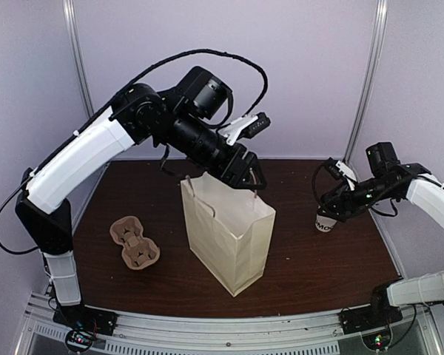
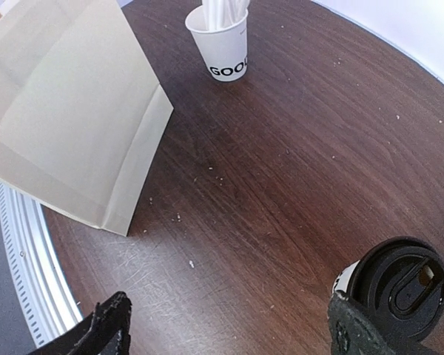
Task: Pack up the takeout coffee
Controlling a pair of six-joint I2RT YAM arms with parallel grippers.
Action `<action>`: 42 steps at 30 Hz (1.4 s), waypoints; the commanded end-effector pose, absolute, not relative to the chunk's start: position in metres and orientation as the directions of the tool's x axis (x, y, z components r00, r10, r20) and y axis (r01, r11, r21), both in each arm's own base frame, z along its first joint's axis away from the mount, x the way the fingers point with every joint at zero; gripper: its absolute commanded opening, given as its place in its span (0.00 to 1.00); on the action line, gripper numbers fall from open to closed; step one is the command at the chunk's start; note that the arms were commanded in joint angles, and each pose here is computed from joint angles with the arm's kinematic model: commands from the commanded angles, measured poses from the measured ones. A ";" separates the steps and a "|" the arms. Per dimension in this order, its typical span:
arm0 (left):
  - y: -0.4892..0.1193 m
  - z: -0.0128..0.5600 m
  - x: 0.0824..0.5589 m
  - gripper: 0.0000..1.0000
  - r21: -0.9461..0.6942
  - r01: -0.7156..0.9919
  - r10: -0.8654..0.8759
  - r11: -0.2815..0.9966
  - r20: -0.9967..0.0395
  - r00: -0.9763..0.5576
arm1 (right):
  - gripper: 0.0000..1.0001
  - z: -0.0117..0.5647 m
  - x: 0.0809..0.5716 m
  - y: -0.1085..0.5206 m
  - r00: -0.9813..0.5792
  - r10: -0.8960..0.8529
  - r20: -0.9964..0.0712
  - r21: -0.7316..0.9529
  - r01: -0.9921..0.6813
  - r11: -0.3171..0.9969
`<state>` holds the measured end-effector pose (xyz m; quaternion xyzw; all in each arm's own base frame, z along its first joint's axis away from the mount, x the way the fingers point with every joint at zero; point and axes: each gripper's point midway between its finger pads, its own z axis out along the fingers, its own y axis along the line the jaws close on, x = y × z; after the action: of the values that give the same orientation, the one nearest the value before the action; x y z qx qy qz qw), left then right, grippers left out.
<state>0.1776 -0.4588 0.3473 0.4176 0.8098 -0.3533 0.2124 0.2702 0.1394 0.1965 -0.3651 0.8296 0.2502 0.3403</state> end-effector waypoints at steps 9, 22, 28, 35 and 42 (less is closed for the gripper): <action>-0.298 0.411 0.244 0.62 -0.117 0.644 0.325 0.756 -0.787 -0.524 | 0.89 0.325 0.231 0.240 -0.326 -0.525 -0.786 0.147 -0.924 0.354; -0.223 0.318 0.242 0.64 -0.033 0.450 0.322 0.893 -0.652 -0.687 | 0.80 0.313 0.245 0.321 -0.380 -0.652 -0.656 0.149 -0.912 0.381; -0.210 0.295 0.236 0.65 0.010 0.433 0.352 0.901 -0.599 -0.719 | 0.71 0.292 0.261 0.325 -0.470 -0.645 -0.603 0.171 -0.865 0.471; -0.198 0.275 0.234 0.65 0.062 0.421 0.385 0.905 -0.541 -0.748 | 0.52 0.283 0.266 0.331 -0.503 -0.630 -0.592 0.202 -0.849 0.488; -0.200 0.264 0.234 0.65 0.055 0.424 0.385 0.904 -0.536 -0.752 | 0.69 0.299 0.259 0.329 -0.472 -0.621 -0.626 0.196 -0.866 0.460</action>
<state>0.2302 -0.2011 0.2630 0.2271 0.9364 -0.0314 0.2655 0.2614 0.3307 0.2797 -0.4519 0.8288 0.2483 0.2171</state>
